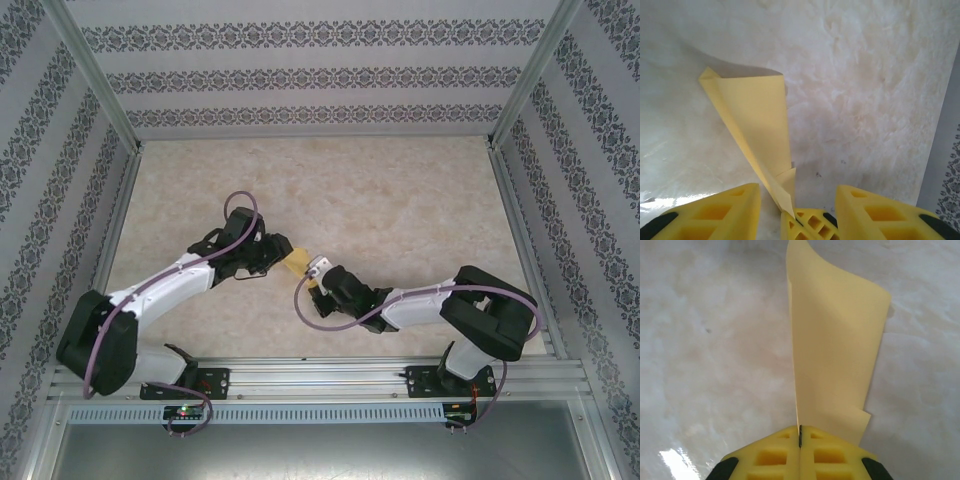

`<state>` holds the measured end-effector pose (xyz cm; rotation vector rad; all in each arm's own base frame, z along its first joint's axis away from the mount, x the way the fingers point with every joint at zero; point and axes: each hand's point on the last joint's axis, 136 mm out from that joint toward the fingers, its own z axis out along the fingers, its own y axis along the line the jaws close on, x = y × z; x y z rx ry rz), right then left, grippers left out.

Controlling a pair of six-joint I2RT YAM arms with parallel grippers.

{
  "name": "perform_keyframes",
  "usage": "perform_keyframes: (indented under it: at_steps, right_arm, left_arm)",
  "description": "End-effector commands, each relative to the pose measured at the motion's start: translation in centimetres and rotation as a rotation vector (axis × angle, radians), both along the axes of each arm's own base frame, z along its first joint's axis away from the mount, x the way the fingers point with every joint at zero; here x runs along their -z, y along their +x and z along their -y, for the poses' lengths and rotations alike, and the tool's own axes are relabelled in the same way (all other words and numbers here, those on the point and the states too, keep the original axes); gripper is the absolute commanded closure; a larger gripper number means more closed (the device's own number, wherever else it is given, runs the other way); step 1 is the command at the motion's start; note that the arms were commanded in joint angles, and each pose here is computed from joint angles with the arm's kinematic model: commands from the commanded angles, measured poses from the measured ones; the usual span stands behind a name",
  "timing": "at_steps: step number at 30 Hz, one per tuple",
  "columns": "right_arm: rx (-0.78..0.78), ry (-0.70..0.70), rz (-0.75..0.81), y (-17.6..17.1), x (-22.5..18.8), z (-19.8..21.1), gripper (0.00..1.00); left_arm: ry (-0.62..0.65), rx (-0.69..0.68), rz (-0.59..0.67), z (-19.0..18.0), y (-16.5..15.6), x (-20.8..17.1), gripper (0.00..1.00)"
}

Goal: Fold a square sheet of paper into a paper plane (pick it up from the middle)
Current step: Fold the wing for the fifth time at the center of the table.

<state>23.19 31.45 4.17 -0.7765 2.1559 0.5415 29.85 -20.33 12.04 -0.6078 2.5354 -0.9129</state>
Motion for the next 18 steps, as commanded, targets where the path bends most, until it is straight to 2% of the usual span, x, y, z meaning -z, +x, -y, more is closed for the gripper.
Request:
perform_keyframes:
  at_steps: [1,8,14,18]
  right_arm:
    - [-0.016,0.212,-0.130,-0.9,-1.6,-1.4,1.00]
    - [0.008,0.343,-0.324,-0.4,-0.6,-1.6,1.00]
    - [0.103,0.457,-0.428,0.6,-0.6,-0.6,1.00]
    - [0.174,0.521,-0.571,1.1,0.2,0.0,1.00]
  left_arm:
    - [0.114,-0.043,-0.003,-2.8,-0.8,0.7,0.55]
    - [0.056,0.011,0.024,-1.6,-0.9,0.7,0.60]
    - [-0.060,0.111,0.037,1.2,-0.9,1.2,0.61]
    - [-0.115,0.174,0.038,3.1,-0.7,1.7,0.61]
